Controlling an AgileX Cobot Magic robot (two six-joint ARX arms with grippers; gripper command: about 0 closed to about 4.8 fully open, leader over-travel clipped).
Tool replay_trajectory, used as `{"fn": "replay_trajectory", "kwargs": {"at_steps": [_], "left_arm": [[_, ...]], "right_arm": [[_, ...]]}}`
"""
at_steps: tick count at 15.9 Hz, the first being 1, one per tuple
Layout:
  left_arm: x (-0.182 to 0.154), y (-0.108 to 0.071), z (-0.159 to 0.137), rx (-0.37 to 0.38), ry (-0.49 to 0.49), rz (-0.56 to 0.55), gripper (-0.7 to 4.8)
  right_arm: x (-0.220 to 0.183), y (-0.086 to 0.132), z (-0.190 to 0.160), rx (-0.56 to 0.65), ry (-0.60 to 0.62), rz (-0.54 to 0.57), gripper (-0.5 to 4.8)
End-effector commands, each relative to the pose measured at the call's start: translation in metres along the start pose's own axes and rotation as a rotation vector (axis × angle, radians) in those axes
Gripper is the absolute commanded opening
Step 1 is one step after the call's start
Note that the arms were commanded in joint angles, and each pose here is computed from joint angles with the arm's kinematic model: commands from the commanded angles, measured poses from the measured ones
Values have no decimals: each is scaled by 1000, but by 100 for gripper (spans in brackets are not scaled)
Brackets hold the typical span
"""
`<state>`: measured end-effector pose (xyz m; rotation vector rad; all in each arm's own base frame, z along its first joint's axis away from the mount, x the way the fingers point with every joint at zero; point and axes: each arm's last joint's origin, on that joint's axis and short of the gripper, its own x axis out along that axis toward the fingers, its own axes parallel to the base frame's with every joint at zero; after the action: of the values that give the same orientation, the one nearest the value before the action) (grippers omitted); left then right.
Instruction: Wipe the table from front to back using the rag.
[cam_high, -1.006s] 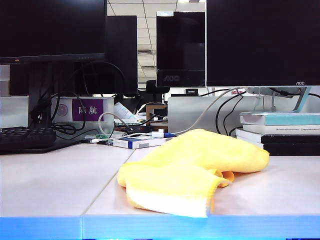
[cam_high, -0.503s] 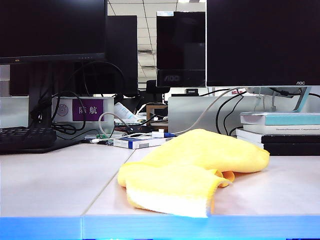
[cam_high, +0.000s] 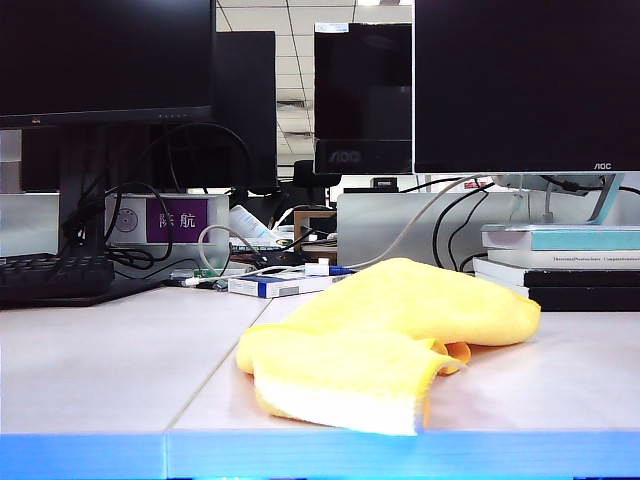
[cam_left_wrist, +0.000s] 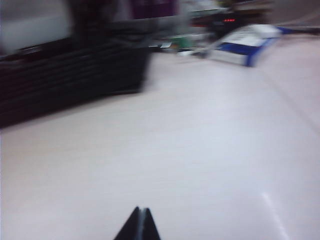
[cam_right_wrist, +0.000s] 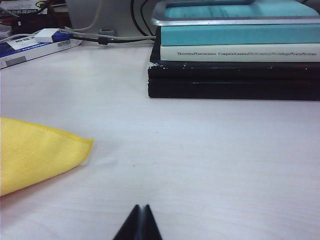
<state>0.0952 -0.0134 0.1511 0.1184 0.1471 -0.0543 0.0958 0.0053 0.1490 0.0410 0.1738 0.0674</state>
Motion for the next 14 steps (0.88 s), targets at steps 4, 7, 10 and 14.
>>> {"fn": "replay_trajectory", "kwargs": {"at_steps": [4, 7, 10, 14], "left_arm": [[0, 11, -3, -82, 16, -27, -1], [0, 11, -3, -75, 16, -26, -1], [0, 11, -3, -75, 16, -26, -1], [0, 11, -3, -75, 16, -26, -1]], "right_arm": [[1, 0, -2, -2, -1, 2, 0], [1, 0, -1, -2, -1, 2, 0], [1, 0, -1, -2, -2, 2, 0], [1, 0, -1, -2, -2, 2, 0]]}}
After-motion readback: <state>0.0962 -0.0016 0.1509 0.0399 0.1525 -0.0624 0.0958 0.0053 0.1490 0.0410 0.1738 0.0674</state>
